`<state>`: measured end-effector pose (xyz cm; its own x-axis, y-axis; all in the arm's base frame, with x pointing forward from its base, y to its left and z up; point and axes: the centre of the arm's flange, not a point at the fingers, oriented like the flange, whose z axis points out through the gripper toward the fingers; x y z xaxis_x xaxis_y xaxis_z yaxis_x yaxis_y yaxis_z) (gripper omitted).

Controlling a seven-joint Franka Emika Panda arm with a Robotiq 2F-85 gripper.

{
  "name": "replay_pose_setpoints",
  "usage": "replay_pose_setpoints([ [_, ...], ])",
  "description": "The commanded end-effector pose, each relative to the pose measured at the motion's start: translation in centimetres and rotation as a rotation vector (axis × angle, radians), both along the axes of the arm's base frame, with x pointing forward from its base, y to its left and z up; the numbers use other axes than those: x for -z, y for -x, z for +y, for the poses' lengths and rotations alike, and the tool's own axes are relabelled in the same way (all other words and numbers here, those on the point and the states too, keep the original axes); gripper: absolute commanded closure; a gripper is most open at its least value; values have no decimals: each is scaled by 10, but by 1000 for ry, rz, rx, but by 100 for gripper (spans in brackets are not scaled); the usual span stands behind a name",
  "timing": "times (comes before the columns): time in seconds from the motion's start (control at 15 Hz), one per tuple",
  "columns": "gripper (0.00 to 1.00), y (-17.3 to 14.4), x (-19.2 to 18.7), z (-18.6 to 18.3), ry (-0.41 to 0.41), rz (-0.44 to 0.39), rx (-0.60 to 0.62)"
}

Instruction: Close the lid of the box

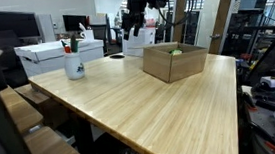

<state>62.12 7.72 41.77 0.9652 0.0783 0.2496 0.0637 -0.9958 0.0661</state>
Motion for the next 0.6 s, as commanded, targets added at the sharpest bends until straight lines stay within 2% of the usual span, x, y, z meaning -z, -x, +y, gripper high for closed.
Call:
replay_pose_setpoints([
  [0.0, 0, -21, 2, -12, 23, -18, -4],
  [0.53, 0, -61, 24, -39, 24, 2, 22],
])
